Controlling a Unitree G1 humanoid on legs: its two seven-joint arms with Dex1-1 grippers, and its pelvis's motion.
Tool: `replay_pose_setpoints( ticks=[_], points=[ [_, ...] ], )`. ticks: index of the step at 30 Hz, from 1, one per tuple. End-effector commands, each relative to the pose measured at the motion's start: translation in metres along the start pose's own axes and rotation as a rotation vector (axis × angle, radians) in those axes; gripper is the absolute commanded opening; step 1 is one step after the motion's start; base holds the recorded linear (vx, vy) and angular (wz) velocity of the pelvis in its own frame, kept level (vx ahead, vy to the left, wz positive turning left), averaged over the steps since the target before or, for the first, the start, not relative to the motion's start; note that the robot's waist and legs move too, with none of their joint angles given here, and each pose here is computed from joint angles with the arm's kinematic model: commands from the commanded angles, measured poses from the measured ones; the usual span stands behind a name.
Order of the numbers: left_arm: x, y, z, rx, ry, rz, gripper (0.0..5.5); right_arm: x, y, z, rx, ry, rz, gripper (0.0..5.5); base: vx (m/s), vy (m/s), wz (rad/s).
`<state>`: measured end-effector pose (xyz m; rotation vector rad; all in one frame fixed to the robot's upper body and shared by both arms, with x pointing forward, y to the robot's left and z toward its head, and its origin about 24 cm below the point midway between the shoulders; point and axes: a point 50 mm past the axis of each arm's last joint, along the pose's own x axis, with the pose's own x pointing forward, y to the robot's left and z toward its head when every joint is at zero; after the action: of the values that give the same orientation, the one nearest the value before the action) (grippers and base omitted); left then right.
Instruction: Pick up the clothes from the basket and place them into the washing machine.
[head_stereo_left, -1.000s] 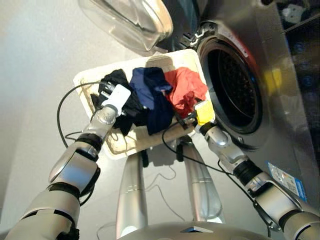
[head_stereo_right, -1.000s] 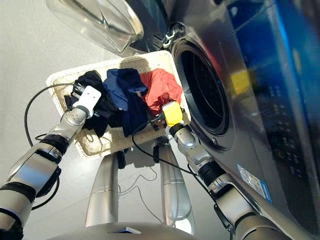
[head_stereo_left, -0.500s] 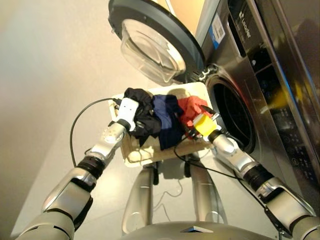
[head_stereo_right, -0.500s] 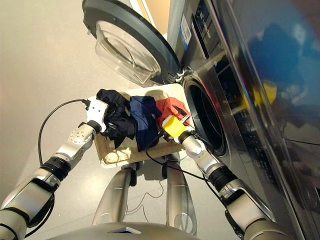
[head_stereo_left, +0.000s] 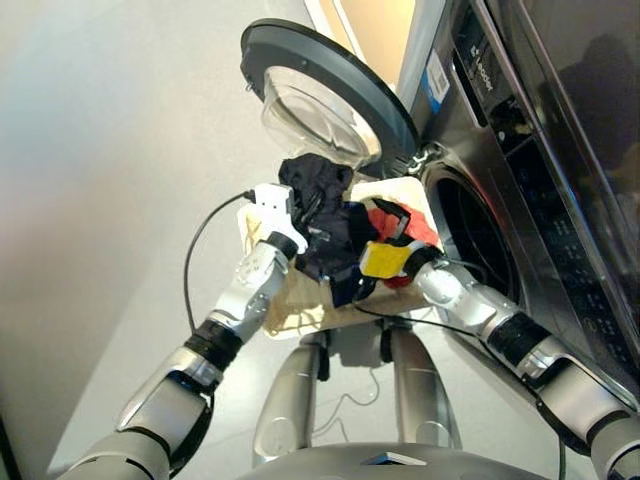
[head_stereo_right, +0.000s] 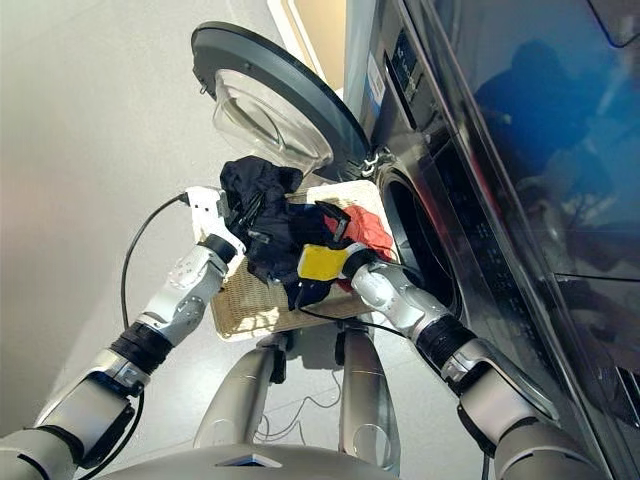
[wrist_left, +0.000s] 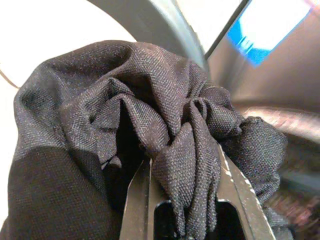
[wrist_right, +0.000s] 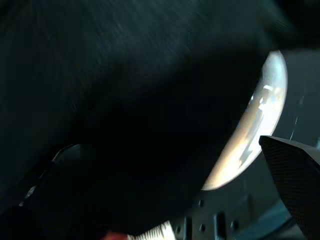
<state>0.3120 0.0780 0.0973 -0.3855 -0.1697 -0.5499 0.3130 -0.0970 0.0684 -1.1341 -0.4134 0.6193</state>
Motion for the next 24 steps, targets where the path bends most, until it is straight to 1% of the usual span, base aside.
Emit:
replay_pose_setpoints(
  ticks=[1,3,7,8,9,10,11,13,18,20,21,24],
  points=[
    [0.006,-0.030,0.014,-0.116,-0.105,-0.105,0.00,0.016,-0.007,0.031,-0.024,-0.147,-0.056,5.50,0.000,0.000,0.000],
    [0.008,-0.042,0.013,-0.184,-0.114,-0.132,0.00,0.022,-0.007,0.033,-0.019,-0.140,-0.073,5.50,0.000,0.000,0.000],
    [0.008,-0.059,0.012,-0.296,-0.111,-0.187,0.00,0.029,-0.011,0.033,0.007,-0.116,-0.129,5.50,0.000,0.000,0.000],
    [0.007,-0.062,0.012,-0.308,-0.109,-0.199,0.00,0.031,-0.012,0.034,0.010,-0.114,-0.142,4.81,0.000,0.000,0.000],
    [0.007,-0.064,0.011,-0.318,-0.102,-0.212,0.00,0.033,-0.013,0.034,0.013,-0.109,-0.154,3.36,0.000,0.000,0.000],
    [0.006,-0.066,0.011,-0.331,-0.101,-0.217,0.00,0.034,-0.015,0.034,0.020,-0.106,-0.167,1.49,0.000,0.000,0.000],
    [0.005,-0.067,0.010,-0.336,-0.093,-0.222,0.00,0.035,-0.017,0.035,0.017,-0.103,-0.180,0.00,0.000,0.000,0.000],
    [0.003,-0.068,0.008,-0.344,-0.080,-0.229,0.00,0.035,-0.018,0.033,0.027,-0.094,-0.196,0.00,0.000,0.000,0.000],
    [0.002,-0.062,0.007,-0.316,-0.071,-0.208,0.00,0.032,-0.020,0.026,0.083,-0.048,-0.237,0.00,0.000,0.000,0.000],
    [0.000,-0.059,0.006,-0.312,-0.072,-0.191,5.50,0.029,-0.017,0.021,0.118,-0.016,-0.254,0.00,0.000,0.000,0.000],
    [0.000,-0.059,0.006,-0.312,-0.072,-0.191,5.50,0.029,-0.017,0.021,0.118,-0.016,-0.254,0.00,0.000,0.000,0.000],
    [-0.004,-0.048,0.005,-0.301,-0.073,-0.146,5.50,0.024,-0.014,0.013,0.190,0.034,-0.283,0.00,0.000,0.000,0.000]
  ],
)
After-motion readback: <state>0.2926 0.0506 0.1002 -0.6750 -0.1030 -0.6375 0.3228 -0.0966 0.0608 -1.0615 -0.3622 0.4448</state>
